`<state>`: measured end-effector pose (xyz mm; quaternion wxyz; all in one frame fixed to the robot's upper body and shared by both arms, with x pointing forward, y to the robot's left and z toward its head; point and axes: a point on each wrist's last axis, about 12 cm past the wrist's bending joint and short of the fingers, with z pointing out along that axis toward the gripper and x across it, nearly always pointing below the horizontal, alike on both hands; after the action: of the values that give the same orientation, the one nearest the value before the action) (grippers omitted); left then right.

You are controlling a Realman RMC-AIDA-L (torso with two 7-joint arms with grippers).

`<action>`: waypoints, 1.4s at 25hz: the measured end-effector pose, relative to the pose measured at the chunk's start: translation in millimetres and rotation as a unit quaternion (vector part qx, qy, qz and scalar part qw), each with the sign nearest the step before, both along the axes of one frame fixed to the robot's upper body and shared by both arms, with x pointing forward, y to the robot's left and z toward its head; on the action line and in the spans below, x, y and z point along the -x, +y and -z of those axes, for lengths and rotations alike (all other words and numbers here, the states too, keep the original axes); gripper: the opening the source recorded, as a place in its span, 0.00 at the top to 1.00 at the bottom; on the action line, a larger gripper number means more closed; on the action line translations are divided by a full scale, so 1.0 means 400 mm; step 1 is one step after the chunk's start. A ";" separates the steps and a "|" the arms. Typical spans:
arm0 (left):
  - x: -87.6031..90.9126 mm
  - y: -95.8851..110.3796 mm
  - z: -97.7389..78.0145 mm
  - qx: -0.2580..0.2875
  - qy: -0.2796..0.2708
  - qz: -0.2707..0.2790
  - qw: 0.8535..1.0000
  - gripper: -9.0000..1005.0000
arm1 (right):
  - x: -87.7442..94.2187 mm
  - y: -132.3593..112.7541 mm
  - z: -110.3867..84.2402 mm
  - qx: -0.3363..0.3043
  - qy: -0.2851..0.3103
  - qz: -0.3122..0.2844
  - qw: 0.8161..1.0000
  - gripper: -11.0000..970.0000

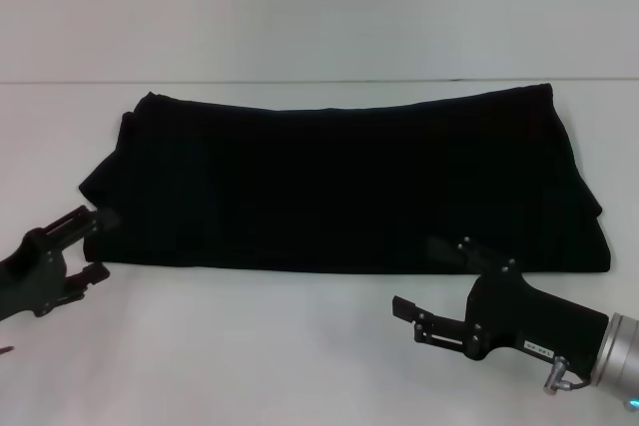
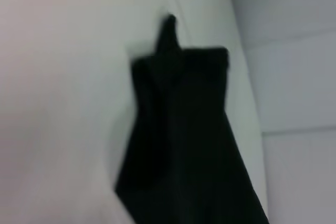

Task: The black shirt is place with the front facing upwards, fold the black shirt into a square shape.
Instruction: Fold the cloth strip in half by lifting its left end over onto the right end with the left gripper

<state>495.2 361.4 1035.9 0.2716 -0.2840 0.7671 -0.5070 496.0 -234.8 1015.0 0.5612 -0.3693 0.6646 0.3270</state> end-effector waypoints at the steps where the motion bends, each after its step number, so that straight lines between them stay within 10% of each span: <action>1: -0.002 0.004 0.002 0.001 0.006 -0.009 1.000 0.04 | 0.000 0.000 0.001 0.001 0.001 0.001 1.000 0.06; 35: -0.055 0.008 0.029 -0.018 0.057 -0.085 0.995 0.05 | -0.012 0.009 0.007 0.019 0.007 -0.002 1.000 0.06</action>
<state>517.2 364.6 1024.3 0.2744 -0.3715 0.7635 -0.4514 500.7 -231.2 1012.2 0.5489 -0.3790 0.6736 0.3184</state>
